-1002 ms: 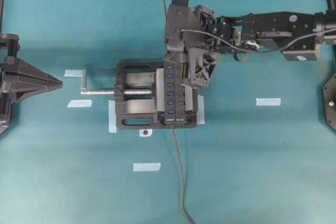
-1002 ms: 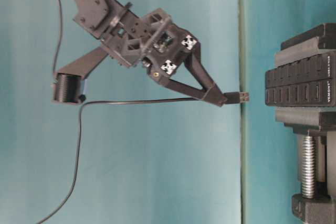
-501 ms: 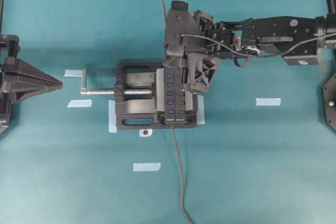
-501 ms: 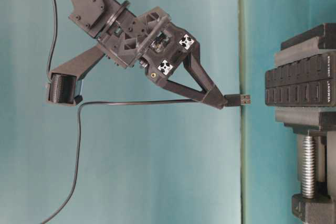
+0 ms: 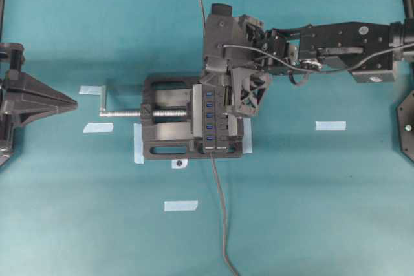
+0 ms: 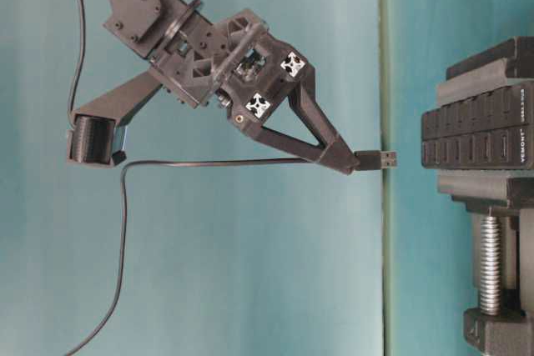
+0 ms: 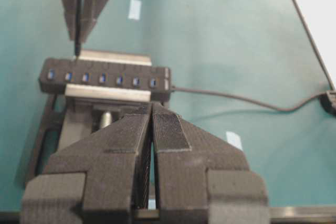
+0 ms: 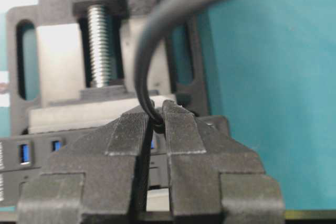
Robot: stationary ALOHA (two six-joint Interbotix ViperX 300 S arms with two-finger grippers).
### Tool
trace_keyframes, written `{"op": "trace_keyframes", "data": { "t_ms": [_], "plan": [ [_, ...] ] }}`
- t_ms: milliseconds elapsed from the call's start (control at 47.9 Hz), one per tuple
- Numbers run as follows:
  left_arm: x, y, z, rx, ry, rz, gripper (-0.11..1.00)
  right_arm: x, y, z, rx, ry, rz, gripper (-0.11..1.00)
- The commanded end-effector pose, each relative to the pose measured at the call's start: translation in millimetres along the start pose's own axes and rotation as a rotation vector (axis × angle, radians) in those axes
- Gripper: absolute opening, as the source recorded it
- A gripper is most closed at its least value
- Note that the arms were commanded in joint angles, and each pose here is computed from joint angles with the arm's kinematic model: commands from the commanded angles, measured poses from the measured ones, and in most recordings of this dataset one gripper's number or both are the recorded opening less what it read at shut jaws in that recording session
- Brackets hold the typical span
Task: Insert the USB into the center port of the fixed hub
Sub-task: 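Carry the held plug along the hub toward the center port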
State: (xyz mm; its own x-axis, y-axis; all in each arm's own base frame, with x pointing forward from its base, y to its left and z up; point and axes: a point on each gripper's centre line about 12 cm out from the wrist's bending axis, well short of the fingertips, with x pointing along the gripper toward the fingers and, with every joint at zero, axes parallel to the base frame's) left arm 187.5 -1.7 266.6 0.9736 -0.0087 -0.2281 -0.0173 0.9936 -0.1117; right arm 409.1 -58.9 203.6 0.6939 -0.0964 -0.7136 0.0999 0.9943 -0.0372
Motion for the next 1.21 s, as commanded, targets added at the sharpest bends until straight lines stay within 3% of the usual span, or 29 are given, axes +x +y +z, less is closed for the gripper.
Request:
{"op": "trace_keyframes", "data": {
  "t_ms": [0, 772, 960, 1189],
  "plan": [
    [1, -1, 7, 0.000, -0.017, -0.003, 0.00, -16, 2, 16, 0.013, -0.059, 0.004, 0.07],
    [1, -1, 7, -0.002, -0.017, -0.002, 0.00, -21, 10, 10, 0.020, -0.059, 0.020, 0.07],
    [1, -1, 6, -0.003, -0.014, -0.001, 0.00, -19, 9, 7, 0.063, -0.076, 0.019, 0.07],
    [1, -1, 6, -0.003, -0.014, -0.001, 0.00, -14, 12, 0, 0.065, -0.075, 0.023, 0.07]
  ]
}}
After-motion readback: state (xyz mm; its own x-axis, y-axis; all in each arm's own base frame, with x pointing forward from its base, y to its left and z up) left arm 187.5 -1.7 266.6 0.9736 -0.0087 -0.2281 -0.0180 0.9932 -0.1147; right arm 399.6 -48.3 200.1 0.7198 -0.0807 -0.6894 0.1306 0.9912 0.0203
